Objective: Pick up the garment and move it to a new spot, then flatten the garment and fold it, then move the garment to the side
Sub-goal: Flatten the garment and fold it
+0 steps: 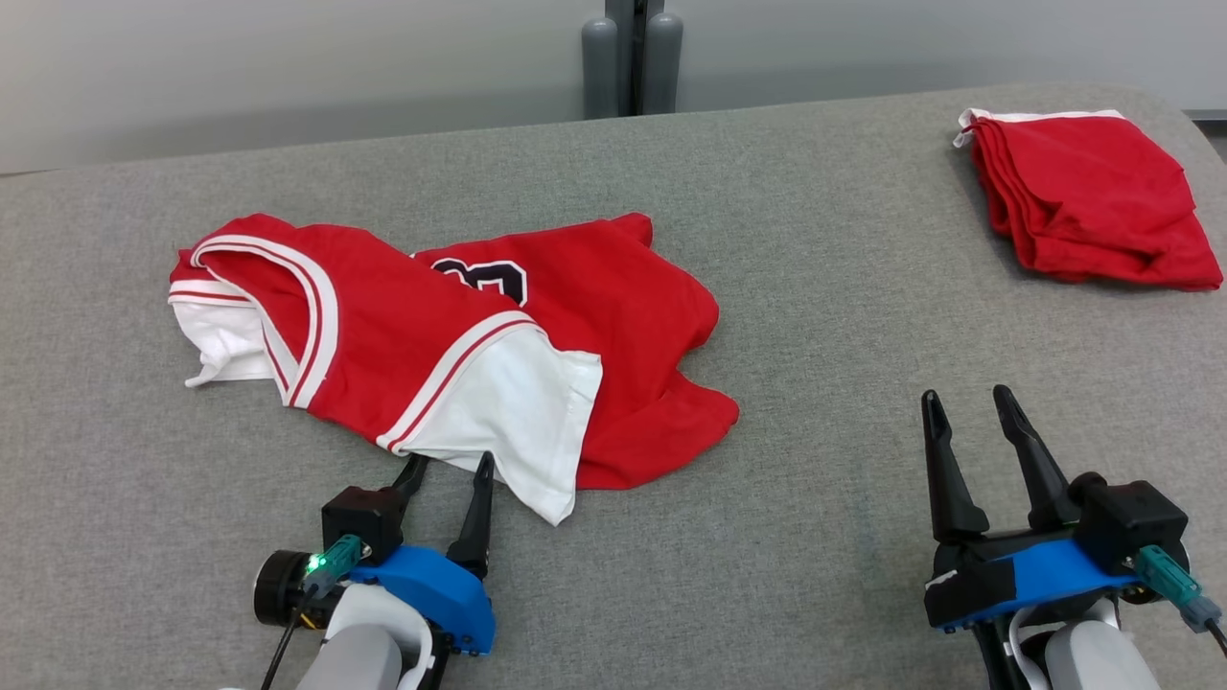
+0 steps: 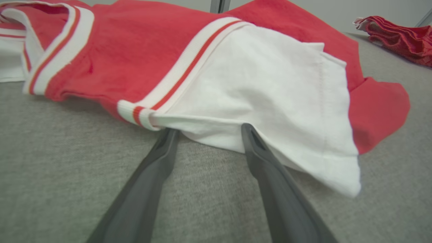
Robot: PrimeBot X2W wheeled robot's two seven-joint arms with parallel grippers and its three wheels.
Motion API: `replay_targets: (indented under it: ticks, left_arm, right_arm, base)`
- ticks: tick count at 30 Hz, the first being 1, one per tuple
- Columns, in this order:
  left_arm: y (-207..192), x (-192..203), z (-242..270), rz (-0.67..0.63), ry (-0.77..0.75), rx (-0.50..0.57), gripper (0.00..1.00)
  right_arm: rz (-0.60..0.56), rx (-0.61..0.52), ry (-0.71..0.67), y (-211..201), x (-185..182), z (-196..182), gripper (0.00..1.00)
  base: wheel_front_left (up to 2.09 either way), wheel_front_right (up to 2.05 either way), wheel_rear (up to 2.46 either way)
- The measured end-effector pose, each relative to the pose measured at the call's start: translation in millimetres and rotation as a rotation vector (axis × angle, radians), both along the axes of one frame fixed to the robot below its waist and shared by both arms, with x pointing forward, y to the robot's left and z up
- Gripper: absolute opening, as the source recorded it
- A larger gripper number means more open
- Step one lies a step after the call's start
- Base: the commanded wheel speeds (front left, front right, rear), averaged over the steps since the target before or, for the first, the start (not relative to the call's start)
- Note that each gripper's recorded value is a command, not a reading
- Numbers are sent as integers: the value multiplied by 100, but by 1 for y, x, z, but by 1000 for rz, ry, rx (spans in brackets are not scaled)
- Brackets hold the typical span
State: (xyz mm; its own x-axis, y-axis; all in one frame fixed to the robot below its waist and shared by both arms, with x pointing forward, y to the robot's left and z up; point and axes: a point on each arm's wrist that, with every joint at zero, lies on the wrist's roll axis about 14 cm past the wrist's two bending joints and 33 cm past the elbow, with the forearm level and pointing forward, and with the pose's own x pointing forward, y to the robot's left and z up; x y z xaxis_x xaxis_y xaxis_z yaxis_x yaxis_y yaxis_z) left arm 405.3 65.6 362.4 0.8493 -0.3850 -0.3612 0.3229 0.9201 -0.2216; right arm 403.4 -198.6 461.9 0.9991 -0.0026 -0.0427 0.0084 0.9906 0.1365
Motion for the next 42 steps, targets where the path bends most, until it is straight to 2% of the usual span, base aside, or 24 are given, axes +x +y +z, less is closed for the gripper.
replay_targets:
  ticks: [1, 2, 3, 5, 12, 20, 27, 36, 42]
  left_arm:
    - [0, 0, -1, 1, 3, 0, 100]
    - [0, 0, -1, 5, 6, -4, 91]
    - [0, 0, -1, 5, 8, -4, 44]
    - [0, 2, -1, 9, 10, -8, 0]
    - [5, 12, 27, 40, -72, -41, 0]
    - [41, -10, 52, 149, -150, -58, 0]
    - [97, -36, 57, 276, -161, 7, 0]
    - [168, -51, 64, 433, -133, 133, 0]
    - [186, -64, 57, 484, -83, 174, 0]
  right_arm:
    - [-1, 0, -1, 0, 0, 0, 100]
    - [-1, 0, -2, 0, 0, 1, 100]
    - [-1, 0, -2, 0, -1, 1, 100]
    - [1, 0, -2, 0, -1, 1, 100]
    - [15, 2, -11, 5, -1, 4, 100]
    - [65, 20, -26, 24, -2, 9, 100]
    - [101, 27, -30, 37, 1, 10, 100]
    - [108, 26, -16, 40, 5, 4, 100]
    - [91, 25, -9, 34, 3, 2, 100]
  base:
    - [0, 0, 0]
    - [0, 0, 0]
    - [0, 0, 0]
    - [0, 0, 0]
    - [0, 0, 0]
    - [0, 0, 0]
    - [0, 0, 0]
    - [0, 0, 0]
    - [0, 0, 0]
